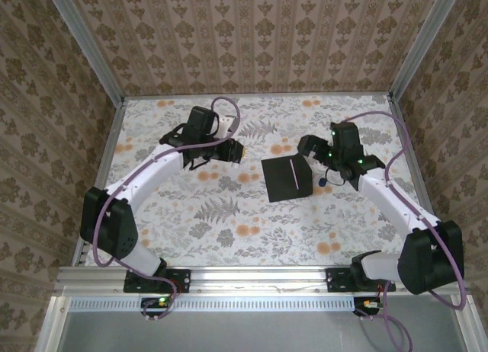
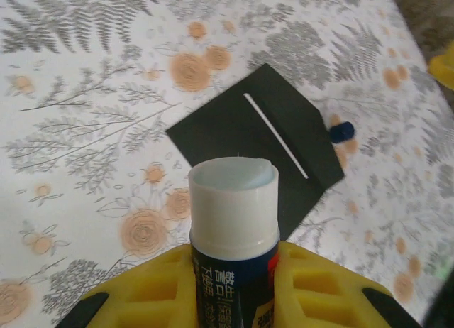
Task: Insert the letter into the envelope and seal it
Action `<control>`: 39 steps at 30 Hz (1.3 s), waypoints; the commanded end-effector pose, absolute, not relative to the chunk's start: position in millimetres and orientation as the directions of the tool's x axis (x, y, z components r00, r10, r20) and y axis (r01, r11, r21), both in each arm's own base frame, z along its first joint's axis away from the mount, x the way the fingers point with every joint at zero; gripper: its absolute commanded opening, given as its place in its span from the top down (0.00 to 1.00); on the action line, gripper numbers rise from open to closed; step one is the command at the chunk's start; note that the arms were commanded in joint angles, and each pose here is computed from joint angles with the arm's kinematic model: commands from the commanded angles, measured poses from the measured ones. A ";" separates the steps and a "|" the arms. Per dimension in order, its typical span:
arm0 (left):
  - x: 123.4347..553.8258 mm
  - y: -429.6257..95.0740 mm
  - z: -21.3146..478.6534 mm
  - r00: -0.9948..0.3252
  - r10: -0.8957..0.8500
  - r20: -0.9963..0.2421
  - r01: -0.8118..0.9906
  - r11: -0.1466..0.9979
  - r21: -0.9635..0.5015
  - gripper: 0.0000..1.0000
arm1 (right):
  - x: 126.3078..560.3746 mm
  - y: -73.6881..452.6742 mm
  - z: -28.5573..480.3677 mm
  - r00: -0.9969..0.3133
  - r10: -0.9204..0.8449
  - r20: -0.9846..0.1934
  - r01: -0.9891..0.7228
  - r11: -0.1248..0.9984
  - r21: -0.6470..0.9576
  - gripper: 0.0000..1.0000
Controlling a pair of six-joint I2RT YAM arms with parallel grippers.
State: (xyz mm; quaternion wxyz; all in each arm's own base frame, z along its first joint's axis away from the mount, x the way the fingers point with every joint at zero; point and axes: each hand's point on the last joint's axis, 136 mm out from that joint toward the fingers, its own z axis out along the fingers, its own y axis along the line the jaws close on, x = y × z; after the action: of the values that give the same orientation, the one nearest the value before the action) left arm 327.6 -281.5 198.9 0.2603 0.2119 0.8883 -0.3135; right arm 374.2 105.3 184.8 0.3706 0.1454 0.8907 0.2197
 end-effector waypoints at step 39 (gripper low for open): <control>327.7 -283.3 302.6 -0.697 -0.203 -0.688 0.630 0.284 -0.723 0.95 | 336.8 292.5 253.8 -0.756 0.006 -0.654 -0.552 0.531 0.643 0.17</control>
State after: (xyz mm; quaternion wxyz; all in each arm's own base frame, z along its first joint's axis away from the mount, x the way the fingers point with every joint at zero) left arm 323.1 -285.1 287.7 0.3444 0.1665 0.7315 -0.5644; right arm 326.5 299.8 244.9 0.2564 -0.1713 0.8012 0.5127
